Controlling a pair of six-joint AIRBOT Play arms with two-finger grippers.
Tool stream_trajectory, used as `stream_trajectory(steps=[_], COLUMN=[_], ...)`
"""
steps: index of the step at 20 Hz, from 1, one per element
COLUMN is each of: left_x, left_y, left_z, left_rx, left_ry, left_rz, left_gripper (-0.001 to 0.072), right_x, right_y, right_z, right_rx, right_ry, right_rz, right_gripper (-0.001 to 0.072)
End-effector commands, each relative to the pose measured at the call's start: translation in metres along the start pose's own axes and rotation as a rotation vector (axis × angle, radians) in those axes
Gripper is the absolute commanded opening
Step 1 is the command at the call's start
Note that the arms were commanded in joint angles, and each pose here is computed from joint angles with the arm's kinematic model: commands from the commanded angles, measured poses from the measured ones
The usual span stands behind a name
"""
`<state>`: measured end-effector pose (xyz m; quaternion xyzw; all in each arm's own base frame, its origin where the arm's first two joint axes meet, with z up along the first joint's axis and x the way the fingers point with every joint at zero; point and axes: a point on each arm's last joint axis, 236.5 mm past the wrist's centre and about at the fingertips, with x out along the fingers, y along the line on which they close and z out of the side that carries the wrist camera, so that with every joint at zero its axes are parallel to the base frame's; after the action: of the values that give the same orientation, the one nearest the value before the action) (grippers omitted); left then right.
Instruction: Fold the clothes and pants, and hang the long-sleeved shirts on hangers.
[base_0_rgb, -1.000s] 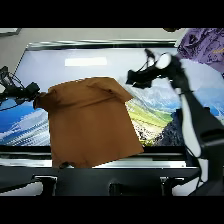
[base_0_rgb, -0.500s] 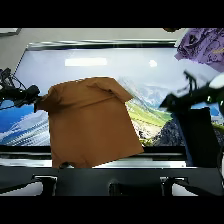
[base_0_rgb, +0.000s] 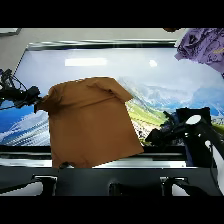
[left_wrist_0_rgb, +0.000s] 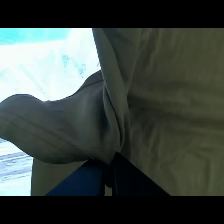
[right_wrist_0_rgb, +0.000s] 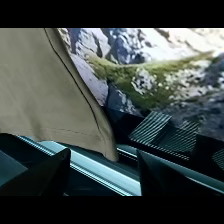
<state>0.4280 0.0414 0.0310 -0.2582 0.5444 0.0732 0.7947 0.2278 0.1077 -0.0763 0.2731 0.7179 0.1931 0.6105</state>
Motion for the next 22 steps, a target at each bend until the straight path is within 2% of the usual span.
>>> stream_trajectory(steps=[1, 5, 7, 10, 13, 18, 20, 22], left_x=[0.000, 0.000, 0.000, 0.000, 0.000, 0.002, 0.005, 0.011], left_y=[0.000, 0.000, 0.000, 0.000, 0.000, 0.001, 0.002, 0.002], left_z=[-0.001, -0.001, -0.001, -0.001, -0.001, -0.002, -0.003, -0.009], left_rx=[0.001, 0.000, 0.000, 0.001, 0.001, -0.001, -0.003, -0.001], left_ry=[0.003, 0.003, 0.005, 0.006, 0.005, 0.010, 0.019, 0.038], left_rz=[0.000, 0.000, 0.001, 0.001, 0.001, 0.003, 0.005, 0.008], left_gripper=[0.0019, 0.0018, 0.0019, 0.0018, 0.0019, 0.0018, 0.0018, 0.0018], right_x=[0.026, 0.050, 0.057, 0.055, 0.020, -0.156, -0.211, -0.233], right_y=[0.002, 0.009, 0.016, 0.032, 0.040, 0.048, 0.066, 0.075], right_z=[-0.009, -0.019, -0.023, -0.016, 0.032, 0.187, 0.227, 0.261], right_rx=[-0.030, -0.060, -0.060, -0.061, -0.125, -0.145, -0.149, -0.115], right_ry=[0.006, 0.064, 0.083, 0.064, -0.043, -0.624, -0.782, -0.851], right_rz=[-0.014, -0.045, -0.028, 0.027, -0.079, -0.518, -0.578, -0.551], right_gripper=[0.0505, 0.0502, 0.0463, 0.0038, 0.0034, 0.0033, 0.0034, 0.0034])
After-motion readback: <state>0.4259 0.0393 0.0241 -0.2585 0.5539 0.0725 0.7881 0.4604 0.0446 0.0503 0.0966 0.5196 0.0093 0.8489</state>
